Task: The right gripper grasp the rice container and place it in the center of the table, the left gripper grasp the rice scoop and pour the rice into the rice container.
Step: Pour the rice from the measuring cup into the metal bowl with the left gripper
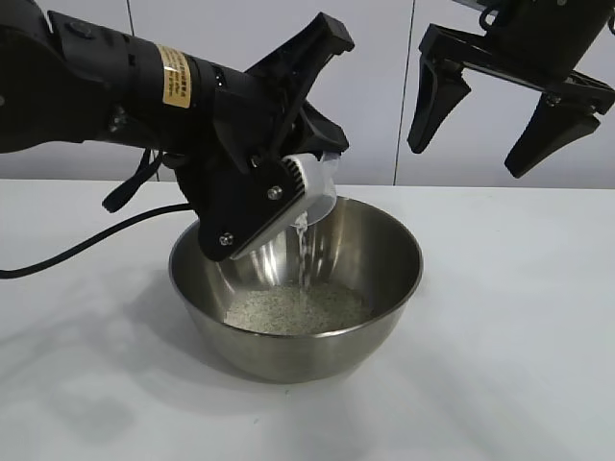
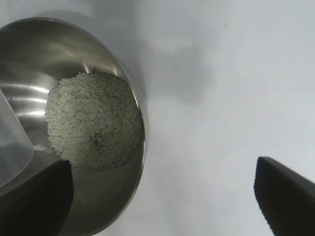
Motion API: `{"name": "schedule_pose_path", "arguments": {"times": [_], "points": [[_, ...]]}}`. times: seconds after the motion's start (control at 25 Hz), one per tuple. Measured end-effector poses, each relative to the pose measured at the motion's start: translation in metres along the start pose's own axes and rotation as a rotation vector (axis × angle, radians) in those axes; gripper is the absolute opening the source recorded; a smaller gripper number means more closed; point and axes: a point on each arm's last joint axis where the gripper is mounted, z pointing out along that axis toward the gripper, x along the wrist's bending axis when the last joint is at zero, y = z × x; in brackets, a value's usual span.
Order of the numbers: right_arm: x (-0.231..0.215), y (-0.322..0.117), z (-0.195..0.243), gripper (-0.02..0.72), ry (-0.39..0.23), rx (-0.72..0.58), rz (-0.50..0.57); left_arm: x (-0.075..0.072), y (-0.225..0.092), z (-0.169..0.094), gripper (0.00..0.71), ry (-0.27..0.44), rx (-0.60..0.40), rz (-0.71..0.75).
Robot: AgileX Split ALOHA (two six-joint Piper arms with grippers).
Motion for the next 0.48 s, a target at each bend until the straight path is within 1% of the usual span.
{"name": "schedule_pose_path", "arguments": {"times": [0.2, 0.28, 0.48], "points": [[0.0, -0.0001, 0.0, 0.694, 0.0, 0.001, -0.001, -0.0073, -0.0076, -0.0017, 0.009, -0.024, 0.025, -0.039], [0.0, -0.0001, 0.0, 0.694, 0.0, 0.001, -0.001, -0.0077, -0.009, -0.0018, 0.009, -0.025, 0.039, -0.098], [0.0014, 0.0001, 0.0, 0.694, 0.015, -0.001, 0.008, -0.0078, -0.0068, -0.0042, 0.009, 0.036, 0.067, -0.26]]}}
